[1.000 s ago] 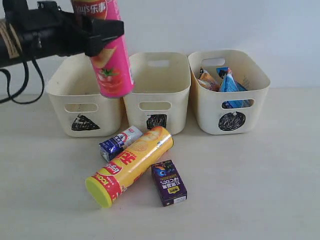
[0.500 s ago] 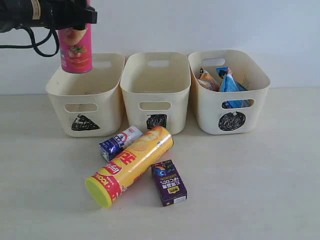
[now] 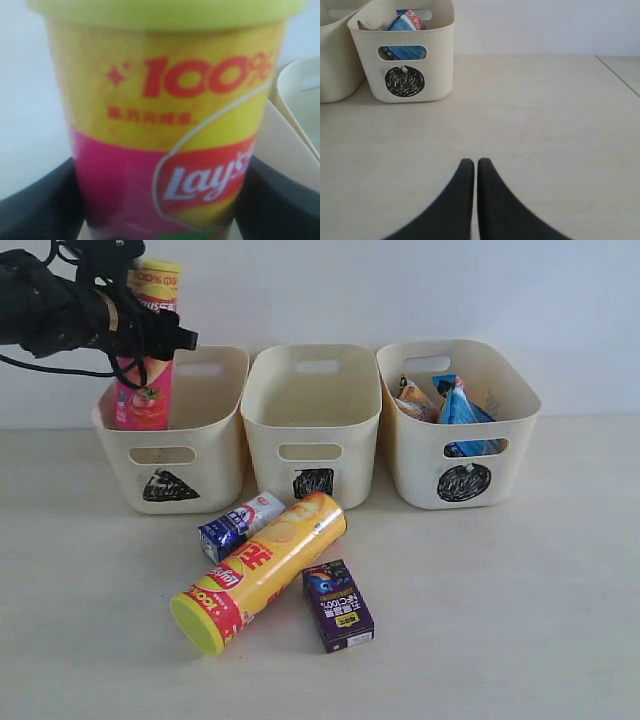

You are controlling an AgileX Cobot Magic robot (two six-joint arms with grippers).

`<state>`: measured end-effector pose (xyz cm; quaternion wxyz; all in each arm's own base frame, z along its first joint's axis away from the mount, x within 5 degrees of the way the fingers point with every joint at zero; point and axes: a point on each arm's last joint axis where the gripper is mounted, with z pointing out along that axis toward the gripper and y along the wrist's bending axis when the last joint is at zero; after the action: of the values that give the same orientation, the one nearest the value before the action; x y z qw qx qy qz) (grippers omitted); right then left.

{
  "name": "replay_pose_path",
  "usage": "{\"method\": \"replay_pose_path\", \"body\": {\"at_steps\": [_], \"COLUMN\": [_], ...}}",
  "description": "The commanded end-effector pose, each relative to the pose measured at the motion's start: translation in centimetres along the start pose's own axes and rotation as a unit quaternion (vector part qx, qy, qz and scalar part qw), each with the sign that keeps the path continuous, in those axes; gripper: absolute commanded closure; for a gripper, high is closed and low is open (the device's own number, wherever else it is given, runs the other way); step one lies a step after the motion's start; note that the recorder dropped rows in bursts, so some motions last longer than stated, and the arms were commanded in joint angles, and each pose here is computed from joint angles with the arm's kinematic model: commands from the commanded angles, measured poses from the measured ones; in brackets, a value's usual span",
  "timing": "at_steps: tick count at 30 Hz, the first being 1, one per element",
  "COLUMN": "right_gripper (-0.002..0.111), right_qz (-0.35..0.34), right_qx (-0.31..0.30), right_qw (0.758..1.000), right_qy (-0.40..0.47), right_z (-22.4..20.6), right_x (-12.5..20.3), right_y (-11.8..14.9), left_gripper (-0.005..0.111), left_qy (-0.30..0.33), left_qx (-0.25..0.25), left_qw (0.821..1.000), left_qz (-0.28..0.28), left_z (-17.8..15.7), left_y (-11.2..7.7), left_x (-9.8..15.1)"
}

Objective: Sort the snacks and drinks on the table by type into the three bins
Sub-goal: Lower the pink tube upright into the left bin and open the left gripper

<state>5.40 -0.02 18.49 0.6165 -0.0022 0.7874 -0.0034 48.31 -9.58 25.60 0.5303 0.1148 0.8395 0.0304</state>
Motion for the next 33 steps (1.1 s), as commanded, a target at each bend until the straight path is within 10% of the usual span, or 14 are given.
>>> {"method": "replay_pose_path", "body": {"at_steps": [1, 13, 22, 33], "right_gripper": [0.108, 0.108, 0.108, 0.108], "right_qz": [-0.001, -0.001, -0.001, -0.001], "right_qx": [0.000, 0.000, 0.000, 0.000], "right_qw": [1.000, 1.000, 1.000, 1.000], "right_qy": [-0.003, -0.003, -0.003, -0.003], "right_z": [0.01, 0.01, 0.01, 0.01], "right_x": [0.10, 0.10, 0.10, 0.10], "right_y": [-0.01, -0.01, -0.01, -0.01], "left_gripper": [0.103, 0.100, 0.033, 0.020], "left_qy": [0.016, 0.041, 0.045, 0.049], "left_qx": [-0.007, 0.015, 0.018, 0.015], "left_qw": [1.000, 0.999, 0.999, 0.998], "left_qz": [0.019, -0.001, -0.019, -0.021], "left_z": [-0.18, -0.21, -0.21, -0.67], "left_y": [0.17, -0.24, -0.31, -0.14], "left_x": [-0.05, 0.42, 0.48, 0.17]}}
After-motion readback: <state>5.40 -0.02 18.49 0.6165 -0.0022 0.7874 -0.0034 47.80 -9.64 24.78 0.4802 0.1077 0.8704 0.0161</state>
